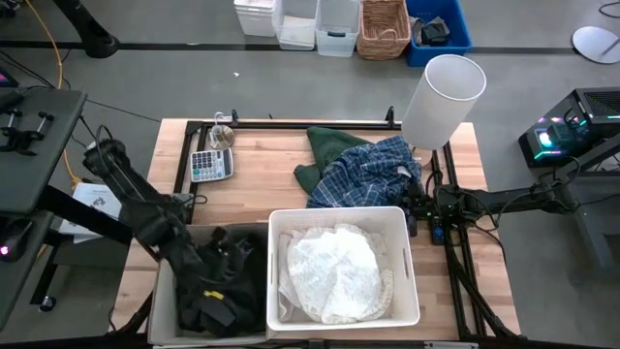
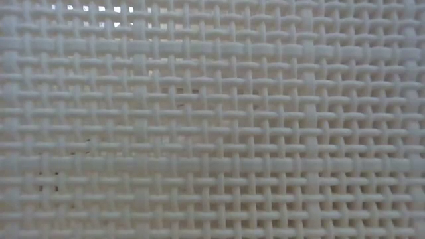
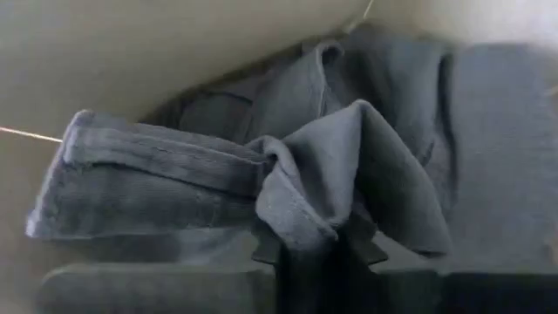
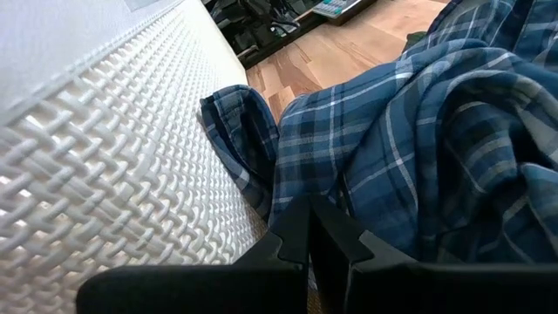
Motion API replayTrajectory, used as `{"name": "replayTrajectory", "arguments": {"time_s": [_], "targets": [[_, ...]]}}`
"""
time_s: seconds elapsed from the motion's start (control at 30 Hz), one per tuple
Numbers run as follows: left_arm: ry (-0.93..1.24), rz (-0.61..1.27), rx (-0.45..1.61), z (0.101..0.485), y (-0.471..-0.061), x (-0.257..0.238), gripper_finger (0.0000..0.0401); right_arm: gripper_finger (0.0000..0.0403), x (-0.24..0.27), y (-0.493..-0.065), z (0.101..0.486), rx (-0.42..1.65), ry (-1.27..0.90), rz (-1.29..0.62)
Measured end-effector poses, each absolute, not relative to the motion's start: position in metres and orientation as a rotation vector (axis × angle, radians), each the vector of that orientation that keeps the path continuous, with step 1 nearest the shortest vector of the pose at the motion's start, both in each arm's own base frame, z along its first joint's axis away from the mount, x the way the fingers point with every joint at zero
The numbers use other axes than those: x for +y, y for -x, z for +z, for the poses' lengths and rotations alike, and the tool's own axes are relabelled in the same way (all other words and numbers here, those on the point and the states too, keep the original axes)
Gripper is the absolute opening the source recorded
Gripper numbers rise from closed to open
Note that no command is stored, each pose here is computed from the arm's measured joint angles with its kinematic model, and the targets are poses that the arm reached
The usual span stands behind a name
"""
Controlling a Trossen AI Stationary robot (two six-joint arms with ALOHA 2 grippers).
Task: Sort clothes
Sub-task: Put the black shorts into the beige laundry organizer, then put the blue checkered polo into the beige laundry organizer
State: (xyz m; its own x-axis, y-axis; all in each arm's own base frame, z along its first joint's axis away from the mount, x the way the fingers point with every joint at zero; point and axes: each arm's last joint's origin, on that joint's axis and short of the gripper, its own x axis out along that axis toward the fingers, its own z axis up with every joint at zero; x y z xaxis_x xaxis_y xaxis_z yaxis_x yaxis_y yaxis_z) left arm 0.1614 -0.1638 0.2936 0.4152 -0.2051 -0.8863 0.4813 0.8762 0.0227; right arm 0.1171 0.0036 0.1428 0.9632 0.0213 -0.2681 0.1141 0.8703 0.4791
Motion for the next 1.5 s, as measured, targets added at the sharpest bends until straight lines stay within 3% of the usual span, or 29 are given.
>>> {"name": "replayTrajectory", "arguments": {"time_s": [0.13, 0.3, 0.43, 0.6, 0.73, 0.83, 0.93, 1.17, 1.5], "targets": [[-0.309, -0.443, 1.113, 0.301, -0.17, -0.168, 0.0121, 0.0, 0.004, -0.117, 0.143, 0.27, -0.514, -0.049], [-0.287, -0.38, 1.168, 0.341, -0.175, -0.156, 0.0214, 0.0, 0.004, -0.117, 0.143, 0.271, -0.514, -0.05], [-0.208, -0.349, 1.176, 0.375, -0.176, -0.138, 0.0267, 0.0, 0.004, -0.117, 0.143, 0.271, -0.514, -0.049], [-0.14, -0.369, 1.111, 0.399, -0.183, -0.12, 0.029, 0.0, 0.004, -0.117, 0.143, 0.271, -0.514, -0.05], [-0.278, -0.181, 0.942, 0.413, -0.203, -0.093, 0.0291, 0.0, 0.004, -0.117, 0.143, 0.271, -0.514, -0.05], [-0.25, -0.1, 0.789, 0.418, -0.238, -0.063, 0.0292, 0.0, 0.004, -0.117, 0.143, 0.27, -0.514, -0.049], [-0.146, -0.084, 0.729, 0.404, -0.285, -0.028, 0.0292, 0.0, 0.004, -0.117, 0.143, 0.271, -0.514, -0.049], [-0.209, 0.068, 0.736, 0.335, -0.382, 0.047, 0.0292, 0.0, 0.004, -0.117, 0.143, 0.271, -0.514, -0.05], [-0.353, 0.17, 0.812, 0.243, -0.453, 0.1, 0.0292, 0.0, 0.004, -0.117, 0.143, 0.275, -0.514, -0.05]]}}
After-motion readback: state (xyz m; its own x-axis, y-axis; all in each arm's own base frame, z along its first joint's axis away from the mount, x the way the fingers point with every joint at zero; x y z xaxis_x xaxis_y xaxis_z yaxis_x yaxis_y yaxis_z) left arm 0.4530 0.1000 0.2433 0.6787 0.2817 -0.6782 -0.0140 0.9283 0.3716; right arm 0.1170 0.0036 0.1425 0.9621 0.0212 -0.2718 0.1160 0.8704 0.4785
